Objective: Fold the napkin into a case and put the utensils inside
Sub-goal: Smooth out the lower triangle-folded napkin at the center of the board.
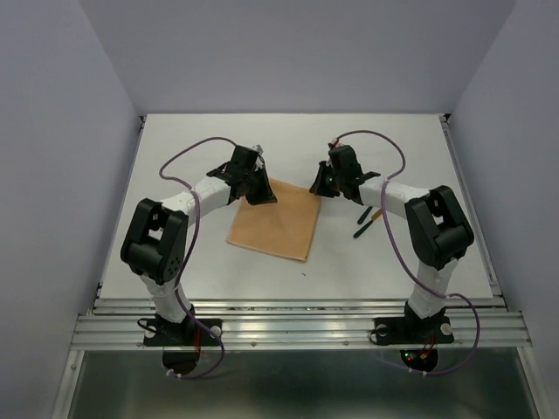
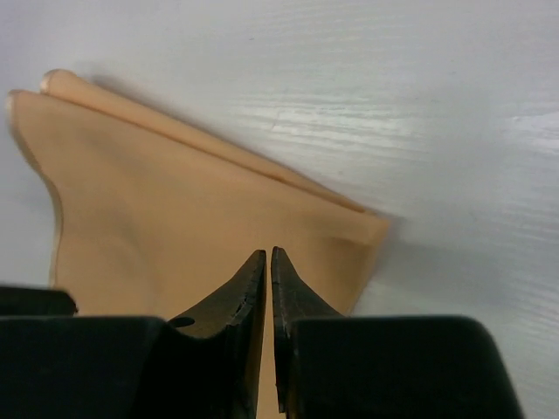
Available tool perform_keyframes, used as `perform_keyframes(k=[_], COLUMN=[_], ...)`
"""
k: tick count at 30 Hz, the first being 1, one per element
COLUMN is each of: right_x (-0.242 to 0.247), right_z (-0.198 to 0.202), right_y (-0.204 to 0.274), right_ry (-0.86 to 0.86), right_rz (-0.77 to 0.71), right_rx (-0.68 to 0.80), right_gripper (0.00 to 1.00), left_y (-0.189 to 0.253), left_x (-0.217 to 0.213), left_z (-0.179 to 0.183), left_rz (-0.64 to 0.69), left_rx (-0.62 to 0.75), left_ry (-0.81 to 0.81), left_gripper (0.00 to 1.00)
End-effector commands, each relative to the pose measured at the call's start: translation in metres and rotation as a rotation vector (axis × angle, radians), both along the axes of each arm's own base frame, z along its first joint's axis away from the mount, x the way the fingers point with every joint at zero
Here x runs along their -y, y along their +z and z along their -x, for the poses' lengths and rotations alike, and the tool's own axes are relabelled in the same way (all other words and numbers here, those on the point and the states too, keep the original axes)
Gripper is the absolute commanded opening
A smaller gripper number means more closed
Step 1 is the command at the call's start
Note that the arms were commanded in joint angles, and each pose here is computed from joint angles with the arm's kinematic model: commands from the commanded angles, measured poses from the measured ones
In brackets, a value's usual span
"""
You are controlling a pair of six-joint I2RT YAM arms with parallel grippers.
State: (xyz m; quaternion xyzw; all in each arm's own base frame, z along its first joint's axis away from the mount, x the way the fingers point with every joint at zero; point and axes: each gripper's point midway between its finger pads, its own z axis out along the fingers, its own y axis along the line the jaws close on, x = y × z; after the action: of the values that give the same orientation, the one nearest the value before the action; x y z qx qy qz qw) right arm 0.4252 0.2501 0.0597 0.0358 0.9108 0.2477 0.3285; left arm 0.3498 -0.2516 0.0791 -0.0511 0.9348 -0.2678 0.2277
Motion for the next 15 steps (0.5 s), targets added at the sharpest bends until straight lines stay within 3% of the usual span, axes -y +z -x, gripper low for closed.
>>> perform_keyframes(k=[1, 9, 15], right_x=[-0.014, -0.045, -0.06], right_z=[0.018, 0.11, 0.153], right_y=[0.05, 0.033, 0.023], right_ry=[0.054, 0.197, 0.259], right_rz=[-0.031, -0.132, -0.205], right_rx=[0.085, -0.046, -0.114], right_gripper=[0.12, 0.12, 0.12], left_y=[0.031, 0.016, -0.003], left_x=[-0.01, -0.037, -0.039], left_z=[-0.043, -0.091, -0.109], left_rz=[0.038, -0.015, -0.042], left_rx=[0.087, 0.064, 0.042], left_ry=[0.044, 0.122, 0.14], left_gripper=[0.0, 0.0, 0.0])
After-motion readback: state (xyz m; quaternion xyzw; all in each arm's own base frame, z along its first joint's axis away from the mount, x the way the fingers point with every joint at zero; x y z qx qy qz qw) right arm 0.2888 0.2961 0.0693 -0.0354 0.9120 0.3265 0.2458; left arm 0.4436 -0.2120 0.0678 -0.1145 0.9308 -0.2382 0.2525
